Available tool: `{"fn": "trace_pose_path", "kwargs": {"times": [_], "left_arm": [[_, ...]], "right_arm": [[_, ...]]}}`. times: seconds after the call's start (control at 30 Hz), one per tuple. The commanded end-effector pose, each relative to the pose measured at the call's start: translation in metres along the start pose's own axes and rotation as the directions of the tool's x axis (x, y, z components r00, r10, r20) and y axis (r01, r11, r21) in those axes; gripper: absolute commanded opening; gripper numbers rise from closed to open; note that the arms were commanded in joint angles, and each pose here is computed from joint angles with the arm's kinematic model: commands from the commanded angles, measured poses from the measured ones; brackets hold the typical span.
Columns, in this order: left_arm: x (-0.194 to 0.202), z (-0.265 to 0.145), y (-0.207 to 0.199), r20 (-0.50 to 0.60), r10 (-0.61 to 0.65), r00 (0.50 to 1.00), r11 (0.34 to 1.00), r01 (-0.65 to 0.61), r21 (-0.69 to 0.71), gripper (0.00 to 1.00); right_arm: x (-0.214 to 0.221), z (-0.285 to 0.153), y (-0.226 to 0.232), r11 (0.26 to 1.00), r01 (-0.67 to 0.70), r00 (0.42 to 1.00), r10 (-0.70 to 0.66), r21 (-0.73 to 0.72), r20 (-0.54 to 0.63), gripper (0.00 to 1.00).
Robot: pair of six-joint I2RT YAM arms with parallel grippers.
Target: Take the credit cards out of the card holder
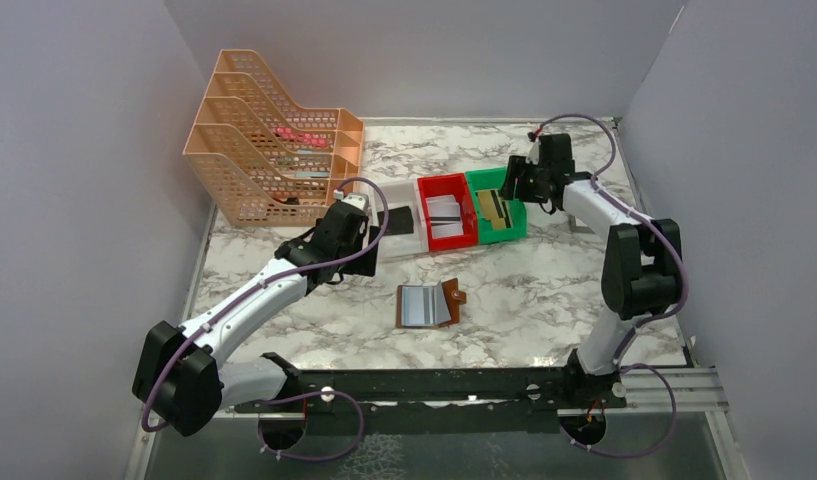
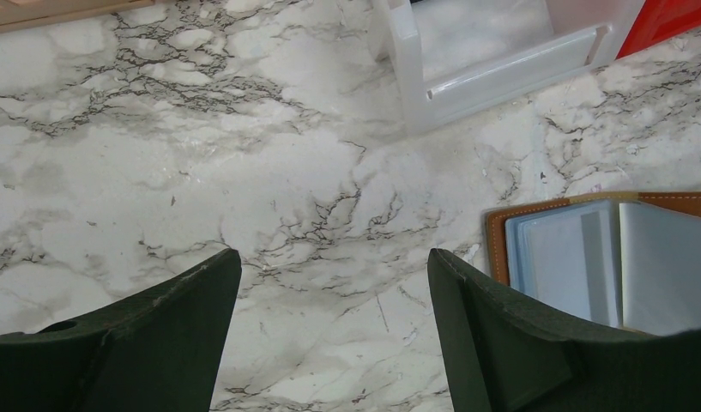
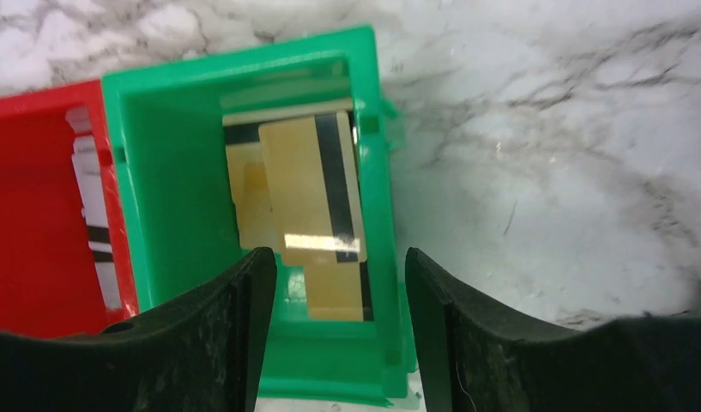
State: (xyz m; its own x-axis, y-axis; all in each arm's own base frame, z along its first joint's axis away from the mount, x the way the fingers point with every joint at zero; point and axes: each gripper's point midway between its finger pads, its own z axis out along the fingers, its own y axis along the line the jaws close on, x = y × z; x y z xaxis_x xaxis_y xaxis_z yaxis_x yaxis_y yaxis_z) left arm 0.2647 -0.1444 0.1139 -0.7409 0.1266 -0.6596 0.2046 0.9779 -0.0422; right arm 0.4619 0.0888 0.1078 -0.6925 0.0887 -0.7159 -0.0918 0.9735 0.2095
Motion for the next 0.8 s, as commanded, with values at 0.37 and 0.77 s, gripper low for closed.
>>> {"fn": "trace_pose_path", "kwargs": {"times": [0.37,0.77], "left_arm": [[0.004,0.005,0.004,-0.023,0.006,1.000,1.000,-0.006,-0.018,0.83],[0.004,0.007,0.002,-0.033,0.002,0.999,1.000,-0.003,-0.012,0.83]], "right_arm": [[0.054,-0.044,0.018,0.992,-0.104,0.989,0.095,-0.075,-0.111,0.53],[0.027,-0.064,0.051,0.999,0.006,1.000,-0.007,-0.042,-0.030,0.57]]}}
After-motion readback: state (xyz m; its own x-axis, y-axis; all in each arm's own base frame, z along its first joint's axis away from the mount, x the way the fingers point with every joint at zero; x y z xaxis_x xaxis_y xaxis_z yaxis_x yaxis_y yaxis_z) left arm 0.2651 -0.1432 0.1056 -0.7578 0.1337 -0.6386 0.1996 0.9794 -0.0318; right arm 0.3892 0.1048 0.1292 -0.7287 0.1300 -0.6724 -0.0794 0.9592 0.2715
